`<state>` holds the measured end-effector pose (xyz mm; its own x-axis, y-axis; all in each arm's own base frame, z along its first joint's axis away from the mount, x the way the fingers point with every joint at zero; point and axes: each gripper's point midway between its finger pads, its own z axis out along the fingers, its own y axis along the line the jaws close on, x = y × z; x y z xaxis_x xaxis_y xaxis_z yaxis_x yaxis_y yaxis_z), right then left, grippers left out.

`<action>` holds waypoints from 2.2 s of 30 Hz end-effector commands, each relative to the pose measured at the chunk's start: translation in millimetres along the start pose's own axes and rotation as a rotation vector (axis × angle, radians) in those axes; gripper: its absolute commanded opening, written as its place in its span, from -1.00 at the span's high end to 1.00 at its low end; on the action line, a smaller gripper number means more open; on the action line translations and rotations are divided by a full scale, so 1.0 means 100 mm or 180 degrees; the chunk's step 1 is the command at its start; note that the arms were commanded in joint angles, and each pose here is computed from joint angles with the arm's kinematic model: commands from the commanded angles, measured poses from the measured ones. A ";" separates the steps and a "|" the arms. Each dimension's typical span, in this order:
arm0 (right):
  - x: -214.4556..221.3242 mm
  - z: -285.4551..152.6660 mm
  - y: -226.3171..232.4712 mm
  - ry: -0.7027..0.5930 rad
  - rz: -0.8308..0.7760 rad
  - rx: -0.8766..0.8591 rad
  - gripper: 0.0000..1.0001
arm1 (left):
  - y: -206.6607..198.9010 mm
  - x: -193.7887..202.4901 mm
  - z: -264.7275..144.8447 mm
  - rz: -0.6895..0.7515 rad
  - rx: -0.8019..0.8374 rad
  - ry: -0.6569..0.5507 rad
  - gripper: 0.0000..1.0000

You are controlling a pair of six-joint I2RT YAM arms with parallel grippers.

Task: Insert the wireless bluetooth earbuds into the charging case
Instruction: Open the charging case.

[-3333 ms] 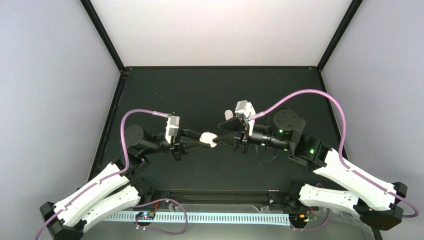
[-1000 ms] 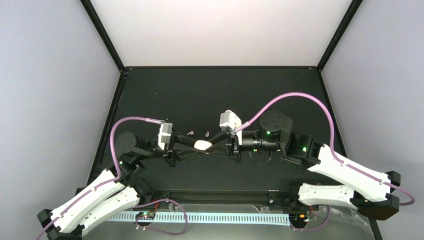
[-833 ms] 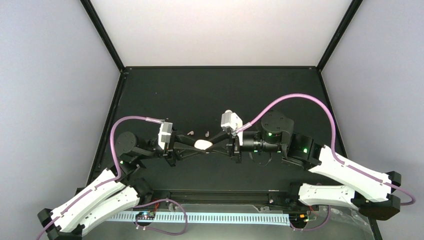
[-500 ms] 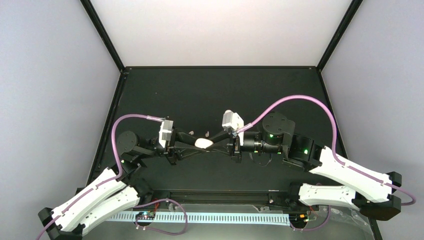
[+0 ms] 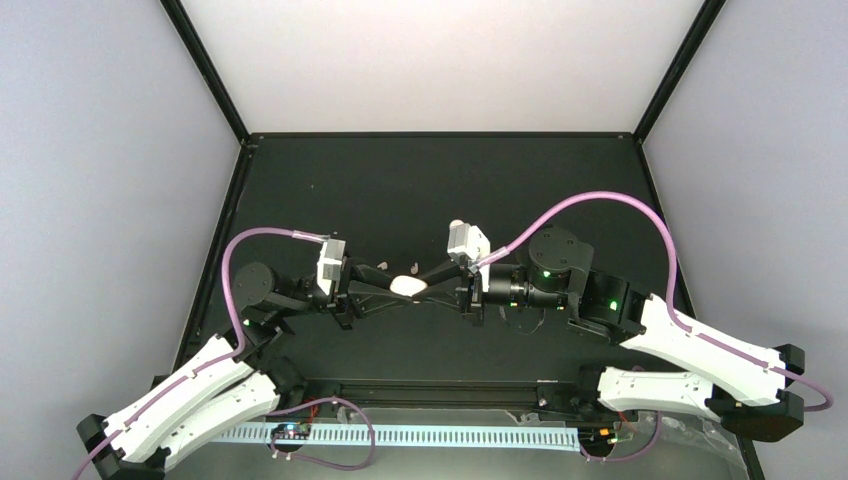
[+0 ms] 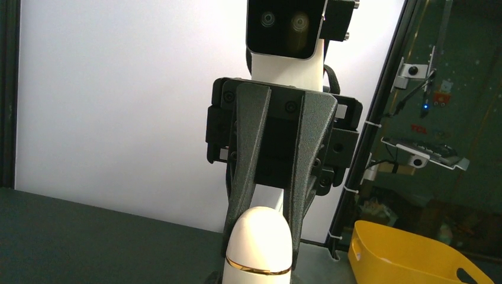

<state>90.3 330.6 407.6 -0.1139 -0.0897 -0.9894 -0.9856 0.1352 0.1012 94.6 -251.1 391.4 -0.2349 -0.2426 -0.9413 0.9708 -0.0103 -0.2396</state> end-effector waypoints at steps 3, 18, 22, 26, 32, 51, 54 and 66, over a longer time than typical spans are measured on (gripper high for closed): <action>-0.12 -0.03 -0.02 -0.0157 -0.0066 0.0064 0.87 | -0.06 -0.06 0.00 0.0044 0.0077 -0.0053 0.91; -0.17 -0.09 -0.16 -0.0133 -0.0073 0.0352 0.26 | -0.09 -0.04 -0.02 0.0136 0.0090 -0.0039 0.97; -0.15 -0.08 -0.21 -0.0092 -0.0064 0.0436 0.24 | -0.10 -0.04 -0.03 0.0158 0.0105 -0.0038 0.97; -0.19 -0.13 -0.30 -0.0166 -0.0040 0.0624 0.22 | -0.10 -0.02 -0.03 0.0178 0.0101 -0.0010 0.97; -0.27 -0.22 -0.38 -0.0289 -0.0007 0.0809 0.21 | -0.08 0.03 -0.03 0.0184 0.0084 0.0026 0.97; -0.32 -0.26 -0.40 -0.0326 0.0056 0.0867 0.19 | -0.07 0.05 -0.06 0.0241 0.0038 0.0029 0.97; -0.34 -0.27 -0.36 -0.0336 0.0062 0.0813 0.16 | -0.05 0.05 -0.08 0.0261 -0.0018 0.0000 0.97; -0.32 -0.37 -0.59 -0.0414 0.0302 0.1152 -0.02 | -0.03 0.03 -0.13 0.0297 -0.0140 -0.0039 0.97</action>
<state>126.6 307.6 426.7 -0.1294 -0.0101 -0.9915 -0.9199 0.3745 0.1162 92.4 -245.1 380.9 -0.1816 -0.2335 -0.9552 0.9806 0.0296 -0.1936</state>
